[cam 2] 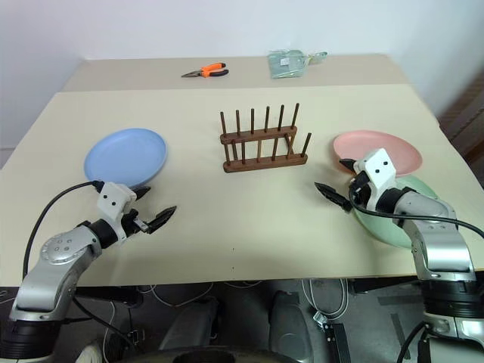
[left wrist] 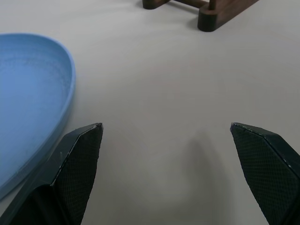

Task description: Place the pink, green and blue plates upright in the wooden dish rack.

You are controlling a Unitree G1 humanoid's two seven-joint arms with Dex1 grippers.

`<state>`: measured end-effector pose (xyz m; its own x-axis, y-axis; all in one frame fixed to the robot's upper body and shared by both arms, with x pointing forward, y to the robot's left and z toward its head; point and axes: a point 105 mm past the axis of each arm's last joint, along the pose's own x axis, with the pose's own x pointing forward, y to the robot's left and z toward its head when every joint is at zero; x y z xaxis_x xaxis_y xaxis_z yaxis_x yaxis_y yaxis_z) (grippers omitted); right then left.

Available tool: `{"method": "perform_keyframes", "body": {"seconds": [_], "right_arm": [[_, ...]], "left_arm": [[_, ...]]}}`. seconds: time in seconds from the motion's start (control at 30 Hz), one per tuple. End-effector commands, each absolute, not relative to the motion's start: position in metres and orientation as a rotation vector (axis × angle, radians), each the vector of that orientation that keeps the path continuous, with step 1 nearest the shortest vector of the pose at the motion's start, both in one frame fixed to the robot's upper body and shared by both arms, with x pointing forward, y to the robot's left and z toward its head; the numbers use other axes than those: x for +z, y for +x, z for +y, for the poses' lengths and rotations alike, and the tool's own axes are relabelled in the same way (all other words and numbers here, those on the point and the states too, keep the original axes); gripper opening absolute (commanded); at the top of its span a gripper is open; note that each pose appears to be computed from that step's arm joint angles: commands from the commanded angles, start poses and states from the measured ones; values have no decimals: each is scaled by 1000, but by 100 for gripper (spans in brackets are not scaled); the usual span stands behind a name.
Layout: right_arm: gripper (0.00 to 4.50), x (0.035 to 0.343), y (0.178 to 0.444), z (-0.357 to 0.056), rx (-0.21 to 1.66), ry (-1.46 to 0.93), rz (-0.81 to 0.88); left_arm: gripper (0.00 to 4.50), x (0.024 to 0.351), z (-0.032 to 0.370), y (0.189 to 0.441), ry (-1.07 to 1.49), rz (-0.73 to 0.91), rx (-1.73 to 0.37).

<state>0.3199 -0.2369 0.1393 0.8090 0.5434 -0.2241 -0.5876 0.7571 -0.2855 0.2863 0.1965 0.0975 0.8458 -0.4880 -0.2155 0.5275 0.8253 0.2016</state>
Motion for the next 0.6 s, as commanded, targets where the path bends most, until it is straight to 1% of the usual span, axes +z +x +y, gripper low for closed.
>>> {"method": "perform_keyframes", "body": {"seconds": [0.03, 0.13, 0.27, 0.33, 0.4, 0.53, 0.6], "right_arm": [[444, 155, 325, -234, 609, -395, 64], [444, 156, 330, -228, 617, -397, 56], [444, 152, 329, -221, 654, -367, 78], [444, 148, 325, -214, 680, -368, 87], [444, 147, 321, -205, 683, -372, 72], [444, 143, 310, -188, 674, -341, 50], [444, 139, 302, -182, 659, -332, 46]], "left_arm": [[450, 108, 191, 287, 279, 114, -548], [450, 111, 186, 292, 278, 99, -559], [450, 110, 174, 304, 257, 102, -625], [450, 109, 166, 316, 241, 101, -664], [450, 105, 153, 333, 279, 112, -711], [450, 100, 115, 373, 312, 135, -825], [450, 97, 100, 385, 319, 143, -871]]}}
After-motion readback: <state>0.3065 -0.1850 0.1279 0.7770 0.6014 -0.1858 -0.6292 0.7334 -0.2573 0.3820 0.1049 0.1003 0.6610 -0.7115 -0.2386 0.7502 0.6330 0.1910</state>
